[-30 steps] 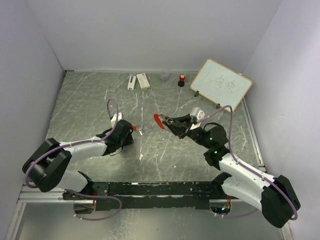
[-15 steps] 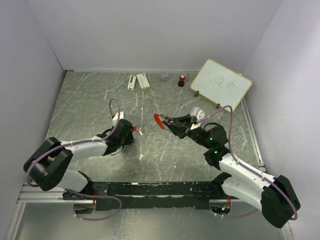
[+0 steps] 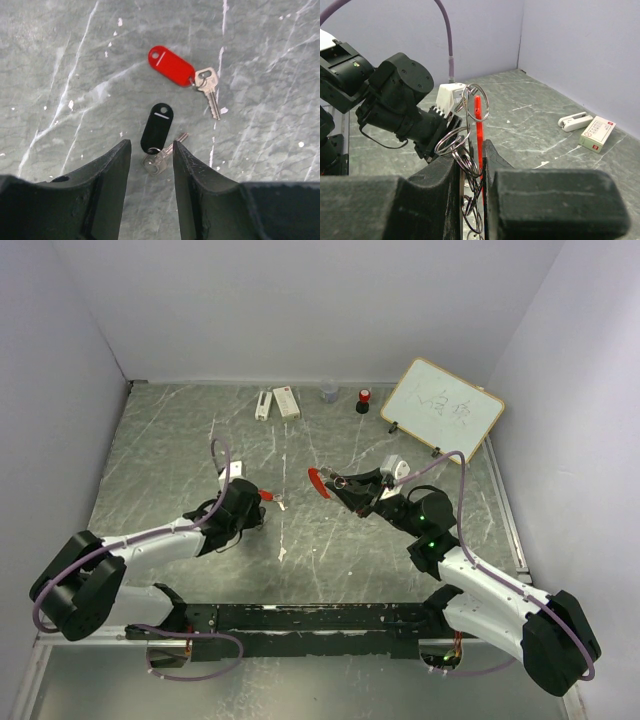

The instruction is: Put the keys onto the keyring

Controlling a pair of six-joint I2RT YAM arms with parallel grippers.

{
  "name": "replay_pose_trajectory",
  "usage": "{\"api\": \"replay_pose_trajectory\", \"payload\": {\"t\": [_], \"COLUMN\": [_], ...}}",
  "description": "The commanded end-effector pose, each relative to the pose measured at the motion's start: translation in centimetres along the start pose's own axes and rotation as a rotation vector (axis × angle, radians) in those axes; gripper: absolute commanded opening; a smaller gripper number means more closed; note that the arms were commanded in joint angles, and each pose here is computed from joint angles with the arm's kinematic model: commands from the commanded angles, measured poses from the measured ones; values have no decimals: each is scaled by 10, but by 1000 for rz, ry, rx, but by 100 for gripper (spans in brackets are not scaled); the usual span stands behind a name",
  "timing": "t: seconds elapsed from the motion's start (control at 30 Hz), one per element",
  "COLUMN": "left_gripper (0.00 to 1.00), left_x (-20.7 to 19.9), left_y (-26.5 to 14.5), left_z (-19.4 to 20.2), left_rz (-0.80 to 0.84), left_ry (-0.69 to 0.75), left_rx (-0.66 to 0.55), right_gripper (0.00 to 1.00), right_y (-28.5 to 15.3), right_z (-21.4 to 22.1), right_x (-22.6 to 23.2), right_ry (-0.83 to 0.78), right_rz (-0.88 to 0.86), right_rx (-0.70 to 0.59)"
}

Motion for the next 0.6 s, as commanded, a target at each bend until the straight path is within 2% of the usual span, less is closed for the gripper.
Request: {"api": "replay_pose_trajectory", "payload": {"t": [0.0, 0.17, 0.57], "left_gripper": [49, 49, 50], "left_x": [3, 0, -13], "left_y": [0, 3, 9], "left_z": [12, 18, 24], "left_rz": [0, -51, -57], "left_ry": [37, 75, 119], "left_rx": [37, 48, 58], "right_gripper": [0, 0, 0], "right_y": [0, 0, 0], "right_z": [-5, -4, -3], "right_x": [0, -1, -1], "right_ry": [-21, -20, -17], "right_rz": [-2, -2, -3], "right_rx": [-28, -26, -21]}}
Point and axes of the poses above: each gripper's point midway between its finger pads, its own y axis out along the fingers, its own x axis along the line the jaws close on, z = x × y, the point moved 10 cm from there along -y, back along the fingers, and after that the axes turned 11 degrees about y, right-handed, at the moved point
